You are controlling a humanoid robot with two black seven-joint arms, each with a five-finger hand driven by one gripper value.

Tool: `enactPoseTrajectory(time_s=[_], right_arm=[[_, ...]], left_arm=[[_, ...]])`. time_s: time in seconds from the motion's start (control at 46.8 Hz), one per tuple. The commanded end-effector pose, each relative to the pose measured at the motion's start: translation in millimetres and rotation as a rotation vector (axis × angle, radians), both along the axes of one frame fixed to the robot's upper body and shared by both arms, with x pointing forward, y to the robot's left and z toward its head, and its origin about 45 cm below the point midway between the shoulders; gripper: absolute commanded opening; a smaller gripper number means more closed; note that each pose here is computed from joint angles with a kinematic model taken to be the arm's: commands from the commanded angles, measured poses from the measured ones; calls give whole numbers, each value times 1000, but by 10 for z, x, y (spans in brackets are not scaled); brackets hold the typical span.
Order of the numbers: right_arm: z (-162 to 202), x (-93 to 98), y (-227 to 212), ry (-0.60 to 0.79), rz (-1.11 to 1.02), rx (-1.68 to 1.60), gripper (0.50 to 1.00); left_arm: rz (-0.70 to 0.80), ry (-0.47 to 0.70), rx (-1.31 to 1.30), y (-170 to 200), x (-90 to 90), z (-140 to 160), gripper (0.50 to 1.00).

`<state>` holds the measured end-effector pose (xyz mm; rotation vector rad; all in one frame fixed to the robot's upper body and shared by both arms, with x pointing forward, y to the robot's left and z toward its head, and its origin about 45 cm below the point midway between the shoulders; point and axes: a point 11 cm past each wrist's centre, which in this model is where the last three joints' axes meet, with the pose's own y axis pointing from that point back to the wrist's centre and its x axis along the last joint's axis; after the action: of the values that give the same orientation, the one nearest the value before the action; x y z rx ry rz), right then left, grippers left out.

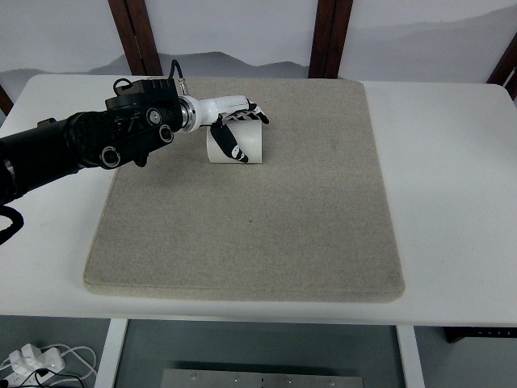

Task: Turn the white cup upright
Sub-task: 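Close the left hand's fingers around the cup body, then lift the cup with the left hand and rotate it opening-up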

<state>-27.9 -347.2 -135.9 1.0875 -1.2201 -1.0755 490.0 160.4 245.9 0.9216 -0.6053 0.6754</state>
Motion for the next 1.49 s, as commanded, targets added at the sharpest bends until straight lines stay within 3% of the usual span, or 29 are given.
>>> enactPoseTrajectory(time_s=[0.0,0.107,0.278,0.619,0.94,1.473], right_arm=[[0,0,0,0,0,0,952],[0,0,0,0,0,0,952],[0,0,0,0,0,0,952],[0,0,0,0,0,0,952],[0,0,0,0,0,0,952],[0,0,0,0,0,0,952]], left_arm=[[0,1,0,-1,-1,-1,709],[-5,1,-9,-4,-7,-2,626],[-4,-6,-41,-38,12,67,587],[28,4,-398,-71,115,568,583],[118,153,-800,279,-6,318,587],[161,155,-1246,818,-202,50,589]])
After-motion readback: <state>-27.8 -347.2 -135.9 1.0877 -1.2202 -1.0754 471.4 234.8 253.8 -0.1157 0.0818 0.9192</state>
